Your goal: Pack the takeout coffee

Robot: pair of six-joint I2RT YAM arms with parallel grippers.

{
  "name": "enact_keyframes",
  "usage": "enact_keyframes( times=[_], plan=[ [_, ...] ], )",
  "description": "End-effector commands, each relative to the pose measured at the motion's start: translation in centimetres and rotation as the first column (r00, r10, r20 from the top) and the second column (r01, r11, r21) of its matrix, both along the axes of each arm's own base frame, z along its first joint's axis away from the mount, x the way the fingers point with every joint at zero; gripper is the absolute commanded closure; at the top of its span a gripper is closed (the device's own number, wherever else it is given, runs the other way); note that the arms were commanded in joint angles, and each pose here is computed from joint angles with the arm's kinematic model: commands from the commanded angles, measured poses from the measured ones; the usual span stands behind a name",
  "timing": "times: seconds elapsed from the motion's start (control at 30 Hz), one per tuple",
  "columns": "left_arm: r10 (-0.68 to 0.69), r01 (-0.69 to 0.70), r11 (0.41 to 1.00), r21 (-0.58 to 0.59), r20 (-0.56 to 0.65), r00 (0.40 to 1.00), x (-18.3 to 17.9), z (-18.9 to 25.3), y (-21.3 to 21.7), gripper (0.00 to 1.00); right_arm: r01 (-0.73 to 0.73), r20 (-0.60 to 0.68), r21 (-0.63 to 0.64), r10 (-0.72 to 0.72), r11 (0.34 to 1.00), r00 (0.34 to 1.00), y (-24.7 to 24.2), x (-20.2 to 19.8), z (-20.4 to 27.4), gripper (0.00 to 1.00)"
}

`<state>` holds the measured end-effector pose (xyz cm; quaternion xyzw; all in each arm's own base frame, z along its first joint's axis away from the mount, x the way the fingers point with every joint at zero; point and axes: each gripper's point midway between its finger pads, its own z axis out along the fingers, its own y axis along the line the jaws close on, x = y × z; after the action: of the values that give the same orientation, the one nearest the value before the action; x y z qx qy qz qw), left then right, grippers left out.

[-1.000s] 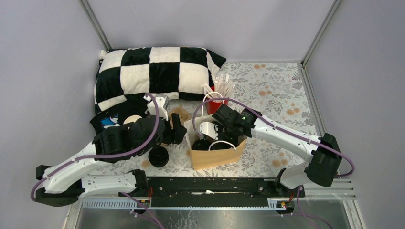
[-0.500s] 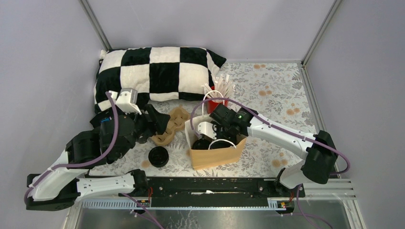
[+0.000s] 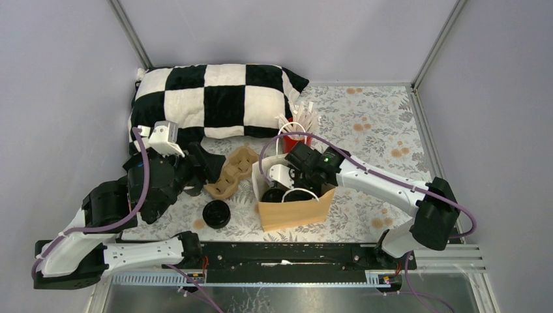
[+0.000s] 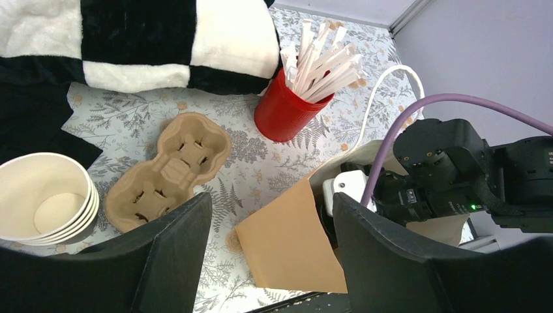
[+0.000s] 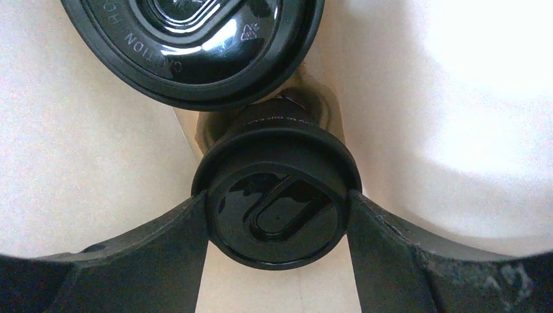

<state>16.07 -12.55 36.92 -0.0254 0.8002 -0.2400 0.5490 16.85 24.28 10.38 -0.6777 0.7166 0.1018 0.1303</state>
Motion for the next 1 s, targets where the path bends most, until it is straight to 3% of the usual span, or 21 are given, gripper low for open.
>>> enact_keyframes(
  times=[0.0,0.13,0.33,0.4,0.43,0.77,0.97],
  plan=[
    [0.019,-0.018,1.000,-0.022,0.038,0.999,0.5,2.2,0.0,0.28,0.047,-0.169,-0.162,-0.074,0.986,0.983,-1.3,-2.7,-3.8,0.54],
    [0.009,-0.009,1.000,-0.017,0.044,0.999,0.8,2.8,-1.0,0.28,0.081,-0.139,-0.060,-0.088,0.995,0.986,0.7,-1.8,-0.5,0.37],
    [-0.023,0.024,0.999,-0.034,0.011,1.000,0.7,2.5,-2.6,0.30,0.112,-0.092,-0.006,-0.112,0.994,0.989,0.8,-1.5,1.7,0.18],
    [-0.027,0.027,0.999,-0.046,0.000,1.000,0.6,2.4,-2.8,0.30,0.126,-0.077,0.022,-0.124,0.992,0.989,1.0,-1.3,2.5,0.03],
    [-0.029,0.028,0.998,-0.052,-0.006,1.000,0.6,2.3,-3.0,0.30,0.132,-0.067,0.030,-0.130,0.991,0.989,1.1,-1.2,2.9,0.01],
    [-0.068,0.057,0.993,-0.104,-0.101,0.993,-0.1,0.1,-4.9,0.36,0.203,0.015,0.101,-0.205,0.974,0.979,1.2,-0.2,6.4,0.02],
    [-0.065,0.054,0.994,-0.099,-0.104,0.992,0.0,0.0,-5.1,0.37,0.275,0.036,0.131,-0.282,0.952,0.959,1.6,0.6,9.1,0.11]
  ],
)
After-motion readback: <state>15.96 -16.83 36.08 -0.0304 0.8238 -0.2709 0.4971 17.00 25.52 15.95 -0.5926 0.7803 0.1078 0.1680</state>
